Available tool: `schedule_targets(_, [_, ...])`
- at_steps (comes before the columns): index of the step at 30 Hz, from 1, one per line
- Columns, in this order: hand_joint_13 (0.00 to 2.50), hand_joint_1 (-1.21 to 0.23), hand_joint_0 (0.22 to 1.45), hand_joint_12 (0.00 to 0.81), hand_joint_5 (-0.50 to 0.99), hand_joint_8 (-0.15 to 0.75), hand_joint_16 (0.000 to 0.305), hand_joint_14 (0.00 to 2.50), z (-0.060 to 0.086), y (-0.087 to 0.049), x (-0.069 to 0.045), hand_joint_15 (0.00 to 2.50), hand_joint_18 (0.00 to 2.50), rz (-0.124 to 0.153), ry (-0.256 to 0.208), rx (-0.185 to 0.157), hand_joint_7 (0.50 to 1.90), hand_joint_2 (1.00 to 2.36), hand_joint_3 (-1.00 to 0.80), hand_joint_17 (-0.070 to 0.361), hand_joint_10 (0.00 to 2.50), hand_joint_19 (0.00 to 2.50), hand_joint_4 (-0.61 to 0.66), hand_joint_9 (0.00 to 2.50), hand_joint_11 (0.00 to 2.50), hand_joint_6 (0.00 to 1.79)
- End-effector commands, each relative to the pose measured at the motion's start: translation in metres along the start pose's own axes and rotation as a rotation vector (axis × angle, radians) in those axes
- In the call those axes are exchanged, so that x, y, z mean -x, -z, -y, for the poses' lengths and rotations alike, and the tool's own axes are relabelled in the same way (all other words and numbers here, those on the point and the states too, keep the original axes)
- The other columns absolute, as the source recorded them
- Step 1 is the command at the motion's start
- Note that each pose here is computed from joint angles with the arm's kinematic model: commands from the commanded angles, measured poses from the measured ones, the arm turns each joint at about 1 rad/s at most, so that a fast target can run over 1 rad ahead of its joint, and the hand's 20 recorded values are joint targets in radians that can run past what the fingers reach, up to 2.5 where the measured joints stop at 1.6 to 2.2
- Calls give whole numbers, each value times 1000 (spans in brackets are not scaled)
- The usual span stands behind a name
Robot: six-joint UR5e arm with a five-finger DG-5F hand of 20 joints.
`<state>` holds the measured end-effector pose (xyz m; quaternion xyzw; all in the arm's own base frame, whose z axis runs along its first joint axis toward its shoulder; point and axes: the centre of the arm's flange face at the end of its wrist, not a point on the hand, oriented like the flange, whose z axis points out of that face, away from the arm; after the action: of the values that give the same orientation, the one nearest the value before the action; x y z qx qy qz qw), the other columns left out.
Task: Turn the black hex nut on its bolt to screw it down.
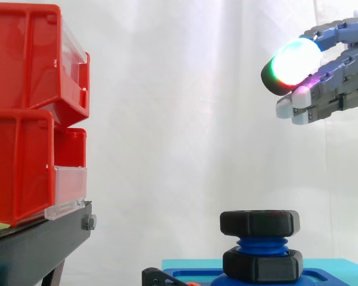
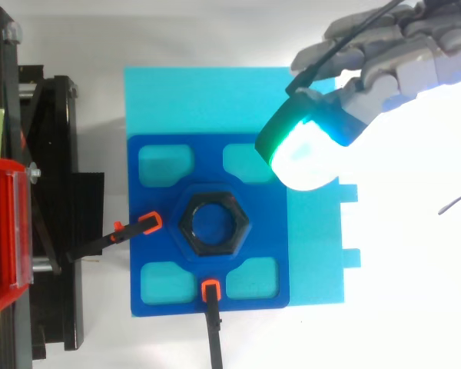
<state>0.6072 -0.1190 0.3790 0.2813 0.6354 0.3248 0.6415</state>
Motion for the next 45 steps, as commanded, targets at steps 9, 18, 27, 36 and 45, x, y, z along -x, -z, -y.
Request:
schedule_targets(9, [393, -540, 465, 291, -203, 193, 56, 0, -1, 0, 1, 0, 298, -1, -1, 4, 588, 1000, -500, 125, 0, 158, 184, 622, 0, 501])
schedule_targets(18, [602, -549, 461, 310, -203, 207, 55, 8, 0, 1, -1, 173, 517, -8, -8, -2, 650, 1000, -500, 123, 10, 361, 181, 557, 295, 501])
schedule_targets(27, [687, -559, 456, 325, -196, 242, 50, 13, -16, -13, 8, 335, 582, 76, -7, 58, 689, 1000, -500, 112, 14, 416, 186, 501, 522, 501])
schedule_targets(36, [383, -568, 457, 277, -189, 229, 35, 0, -36, -26, 5, 0, 259, 144, 125, 79, 675, 1000, -500, 80, 9, 62, 183, 488, 278, 502])
schedule_targets(45, [351, -573, 459, 261, -187, 223, 31, 0, -19, -63, -27, 0, 190, 110, 267, 33, 668, 1000, -500, 69, 7, 0, 181, 477, 196, 501])
